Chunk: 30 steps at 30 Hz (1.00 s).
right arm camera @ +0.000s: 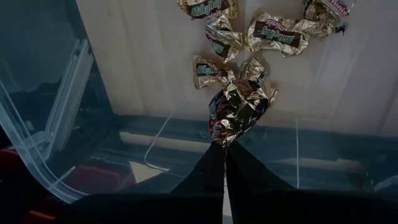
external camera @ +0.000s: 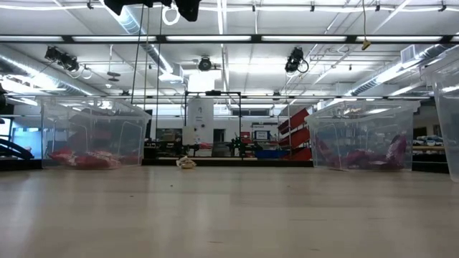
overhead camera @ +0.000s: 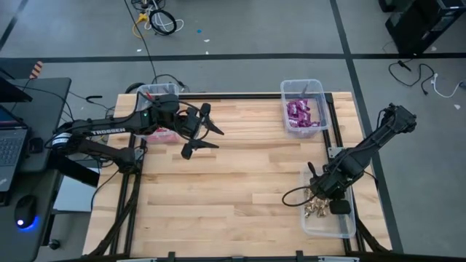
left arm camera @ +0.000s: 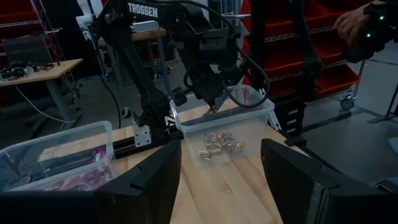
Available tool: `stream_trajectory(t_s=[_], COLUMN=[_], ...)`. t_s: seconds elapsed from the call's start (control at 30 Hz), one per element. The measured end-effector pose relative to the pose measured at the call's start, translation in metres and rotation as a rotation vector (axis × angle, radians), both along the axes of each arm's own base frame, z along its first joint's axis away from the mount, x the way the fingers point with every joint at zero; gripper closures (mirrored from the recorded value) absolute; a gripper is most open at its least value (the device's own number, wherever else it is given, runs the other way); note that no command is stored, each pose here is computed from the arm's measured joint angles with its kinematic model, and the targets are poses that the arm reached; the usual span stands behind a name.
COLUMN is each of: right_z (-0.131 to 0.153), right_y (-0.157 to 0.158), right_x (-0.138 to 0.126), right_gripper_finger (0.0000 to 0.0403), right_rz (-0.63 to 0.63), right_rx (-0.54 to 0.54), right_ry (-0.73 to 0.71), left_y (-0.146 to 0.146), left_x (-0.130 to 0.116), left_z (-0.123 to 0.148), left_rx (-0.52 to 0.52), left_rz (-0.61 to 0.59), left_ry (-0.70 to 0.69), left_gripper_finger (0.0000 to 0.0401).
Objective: Sort candy
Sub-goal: Put the yellow candy into the bottom right transparent bin
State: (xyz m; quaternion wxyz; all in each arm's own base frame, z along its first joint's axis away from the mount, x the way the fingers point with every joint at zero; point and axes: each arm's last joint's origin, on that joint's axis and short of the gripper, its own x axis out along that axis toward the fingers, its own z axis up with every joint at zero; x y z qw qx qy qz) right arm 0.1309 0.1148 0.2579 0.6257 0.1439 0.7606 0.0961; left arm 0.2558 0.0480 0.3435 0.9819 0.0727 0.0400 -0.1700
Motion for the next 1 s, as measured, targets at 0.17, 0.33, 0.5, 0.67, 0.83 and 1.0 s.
stream_trajectory(t_s=[0.17, 0.33, 0.5, 0.67, 0.83, 1.0], right_z=[0.0000, 0.0000, 0.0000, 0.0000, -0.0006, -0.0006], right_y=[0.0001, 0.0001, 0.0001, 0.0001, -0.0012, -0.0013], right_x=[0.0002, 0.0002, 0.0003, 0.0003, 0.0014, 0.0019], right_gripper_finger=[0.0396, 0.0395, 0.0394, 0.0384, 0.0374, 0.0371], right_rz=[0.000, 0.000, -0.015, -0.025, -0.030, -0.034], right_rx=[0.000, 0.000, -0.003, -0.005, -0.055, -0.061], right_ry=[-0.003, -0.003, 0.002, 0.005, -0.034, -0.044], left_y=[0.0000, 0.0000, 0.0000, 0.0000, 0.0000, 0.0000], left_x=[0.0000, 0.0000, 0.0000, 0.0000, 0.0000, 0.0000], left_z=[0.0000, 0.0000, 0.0000, 0.0000, 0.0000, -0.0001], left_rx=[0.000, 0.000, 0.000, 0.000, -0.001, -0.001], left_rz=[0.000, 0.000, 0.000, 0.000, 0.000, 0.000], left_ry=[0.000, 0.000, 0.000, 0.000, 0.001, 0.001], left_gripper_finger=[0.0176, 0.0176, 0.0176, 0.0176, 0.0176, 0.0176])
